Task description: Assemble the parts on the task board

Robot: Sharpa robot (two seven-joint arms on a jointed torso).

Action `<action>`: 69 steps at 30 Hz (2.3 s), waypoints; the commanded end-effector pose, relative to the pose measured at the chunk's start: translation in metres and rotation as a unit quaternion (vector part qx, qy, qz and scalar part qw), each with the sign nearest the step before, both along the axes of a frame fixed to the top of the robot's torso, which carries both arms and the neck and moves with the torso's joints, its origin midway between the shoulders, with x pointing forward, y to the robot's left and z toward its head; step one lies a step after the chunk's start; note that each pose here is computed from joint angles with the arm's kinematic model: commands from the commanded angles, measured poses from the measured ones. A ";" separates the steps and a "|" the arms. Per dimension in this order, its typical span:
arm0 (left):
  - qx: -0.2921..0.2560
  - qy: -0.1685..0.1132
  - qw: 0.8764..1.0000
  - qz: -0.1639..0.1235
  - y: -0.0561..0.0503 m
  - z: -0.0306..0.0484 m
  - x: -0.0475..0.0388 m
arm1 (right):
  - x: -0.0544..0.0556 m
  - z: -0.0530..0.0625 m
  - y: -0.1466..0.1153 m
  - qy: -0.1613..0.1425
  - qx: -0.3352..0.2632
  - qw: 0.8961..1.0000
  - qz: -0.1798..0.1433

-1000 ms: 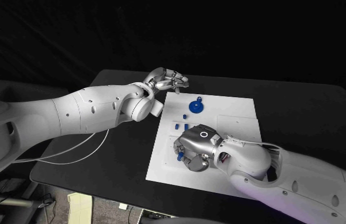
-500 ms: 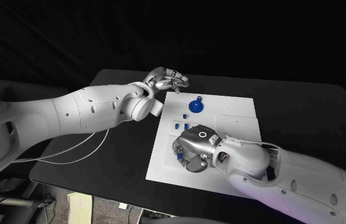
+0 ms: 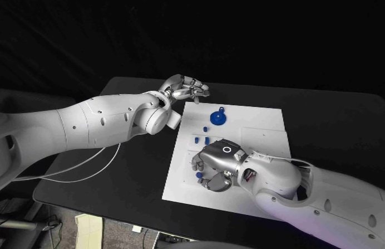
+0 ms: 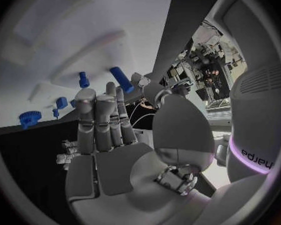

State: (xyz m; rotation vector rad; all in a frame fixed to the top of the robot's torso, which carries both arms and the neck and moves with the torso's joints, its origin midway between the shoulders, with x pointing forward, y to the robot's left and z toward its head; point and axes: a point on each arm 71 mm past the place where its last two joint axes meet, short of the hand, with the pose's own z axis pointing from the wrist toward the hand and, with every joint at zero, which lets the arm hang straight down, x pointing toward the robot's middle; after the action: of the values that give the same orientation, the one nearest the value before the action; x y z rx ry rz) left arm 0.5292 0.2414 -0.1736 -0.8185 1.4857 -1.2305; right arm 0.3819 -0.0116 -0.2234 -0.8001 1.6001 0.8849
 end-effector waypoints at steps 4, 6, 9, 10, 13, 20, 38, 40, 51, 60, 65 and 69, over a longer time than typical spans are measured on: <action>-0.005 -0.001 1.000 -0.007 -0.002 0.0010 -0.0005 | 0.001 0.004 -0.003 -0.008 0.031 0.999 -0.005; -0.005 -0.001 1.000 -0.007 -0.001 0.0010 -0.0004 | 0.001 0.005 -0.006 -0.008 0.041 0.999 -0.006; -0.005 -0.001 1.000 -0.006 -0.001 0.0009 -0.0003 | 0.001 0.007 -0.011 -0.001 0.060 0.998 -0.008; -0.005 -0.001 1.000 -0.006 -0.001 0.0009 -0.0003 | 0.001 0.008 -0.014 0.005 0.065 0.998 -0.009; -0.005 -0.001 1.000 -0.006 -0.001 0.0009 -0.0002 | 0.000 0.011 -0.023 0.024 0.086 0.996 -0.013; -0.003 -0.001 1.000 -0.001 0.003 0.0006 0.0011 | 0.015 0.032 -0.053 0.110 0.137 0.983 -0.061; -0.007 0.004 1.000 0.000 0.003 -0.0051 0.0040 | 0.073 0.049 -0.183 0.294 0.075 0.908 -0.287; -0.011 0.007 1.000 0.000 0.003 -0.0069 0.0039 | 0.072 0.045 -0.192 0.314 0.048 0.897 -0.306; -0.021 0.017 1.000 -0.008 0.001 -0.0174 -0.0015 | 0.053 0.024 -0.208 0.397 0.004 0.843 -0.363; -0.030 0.023 0.999 -0.019 -0.001 -0.0191 -0.0075 | 0.040 0.006 -0.207 0.406 -0.042 0.820 -0.401; -0.032 0.026 0.999 -0.024 -0.003 -0.0192 -0.0106 | 0.038 0.001 -0.201 0.397 -0.057 0.823 -0.402; -0.034 0.027 0.999 -0.031 -0.005 -0.0194 -0.0134 | 0.036 -0.004 -0.194 0.389 -0.067 0.828 -0.399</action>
State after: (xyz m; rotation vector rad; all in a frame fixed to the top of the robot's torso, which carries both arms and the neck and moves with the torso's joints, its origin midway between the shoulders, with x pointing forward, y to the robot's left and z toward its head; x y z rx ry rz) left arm 0.5174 0.2404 -0.1939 -0.8693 1.5296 -1.2812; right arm 0.4172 -0.2049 -0.2276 0.2755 2.4579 0.5266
